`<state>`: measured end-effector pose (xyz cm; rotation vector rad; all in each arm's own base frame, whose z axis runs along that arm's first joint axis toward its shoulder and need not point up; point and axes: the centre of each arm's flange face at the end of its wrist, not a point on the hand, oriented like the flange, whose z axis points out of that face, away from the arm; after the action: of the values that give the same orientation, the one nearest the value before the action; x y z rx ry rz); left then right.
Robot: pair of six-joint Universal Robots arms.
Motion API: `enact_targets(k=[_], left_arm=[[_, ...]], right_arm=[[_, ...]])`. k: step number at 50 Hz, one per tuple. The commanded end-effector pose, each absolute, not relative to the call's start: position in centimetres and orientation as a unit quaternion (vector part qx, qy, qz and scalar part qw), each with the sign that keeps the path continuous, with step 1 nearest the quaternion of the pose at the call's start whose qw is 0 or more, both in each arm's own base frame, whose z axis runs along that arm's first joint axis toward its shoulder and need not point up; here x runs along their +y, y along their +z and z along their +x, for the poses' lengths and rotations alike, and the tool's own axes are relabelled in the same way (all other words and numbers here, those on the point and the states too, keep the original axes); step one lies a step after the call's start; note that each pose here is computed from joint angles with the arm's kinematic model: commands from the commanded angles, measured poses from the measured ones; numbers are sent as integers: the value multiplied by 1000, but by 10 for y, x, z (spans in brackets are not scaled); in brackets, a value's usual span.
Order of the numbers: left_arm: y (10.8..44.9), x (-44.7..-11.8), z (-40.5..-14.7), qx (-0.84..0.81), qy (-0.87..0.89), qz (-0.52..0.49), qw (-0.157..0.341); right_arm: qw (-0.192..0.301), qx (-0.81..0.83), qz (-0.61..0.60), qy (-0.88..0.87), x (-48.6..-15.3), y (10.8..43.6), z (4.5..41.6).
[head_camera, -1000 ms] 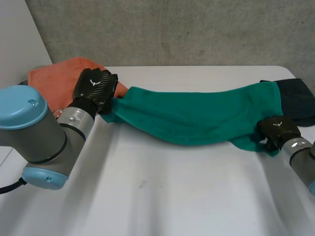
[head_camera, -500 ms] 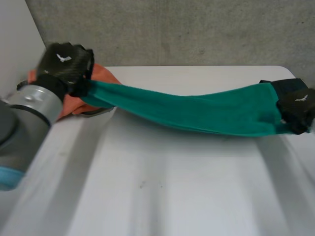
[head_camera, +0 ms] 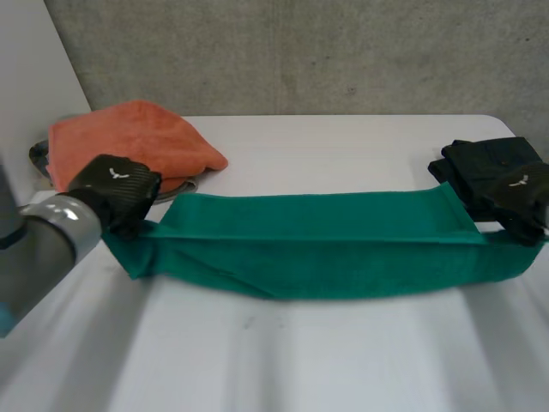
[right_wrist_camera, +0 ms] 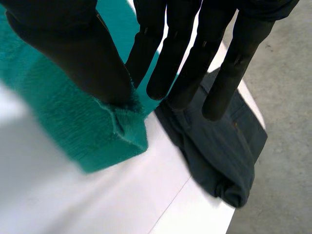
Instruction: Fold the laundry.
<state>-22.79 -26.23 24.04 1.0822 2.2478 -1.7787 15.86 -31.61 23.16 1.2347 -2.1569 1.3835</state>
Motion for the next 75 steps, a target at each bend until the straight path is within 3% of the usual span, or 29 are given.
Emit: enact_targets(k=[1,5,9,10,14,17,24,36,41,45,52,55,62,71,75], left_arm=[[234,-324,-249,696,-632,338,47],[267,-366,-262,621,-720,303,60],[329,-387,-270,497,-829,246,72],[349,-390,-269,452,-862,218,76],[391,-379,-266,377,-909,163,70],[395,-369,-262,387,-906,160,58],[354,-349,-254,478,-860,175,20],[230,-329,-244,629,-741,236,12],[191,-303,-239,696,-665,270,12],[187,-267,-228,739,-594,318,28],[201,-183,-201,788,-422,445,61],[207,-166,-198,790,-392,469,59],[214,-200,-206,758,-465,451,77],[197,-281,-235,715,-560,410,89],[191,-313,-248,699,-595,385,92]], right_arm=[[186,-705,412,546,-362,217,178],[221,-638,372,636,-397,243,196],[247,-537,270,760,-420,312,202],[250,-489,226,805,-421,344,200],[236,-400,166,870,-405,401,198],[227,-397,163,874,-401,407,198],[190,-478,229,826,-395,360,206],[145,-653,311,675,-386,222,201],[123,-722,348,585,-359,186,197],[107,-772,395,486,-326,164,192],[140,-781,495,353,-251,190,159],[154,-764,531,333,-236,196,151],[175,-745,512,390,-245,207,153],[172,-733,448,483,-322,177,177],[192,-707,426,531,-354,171,190]])
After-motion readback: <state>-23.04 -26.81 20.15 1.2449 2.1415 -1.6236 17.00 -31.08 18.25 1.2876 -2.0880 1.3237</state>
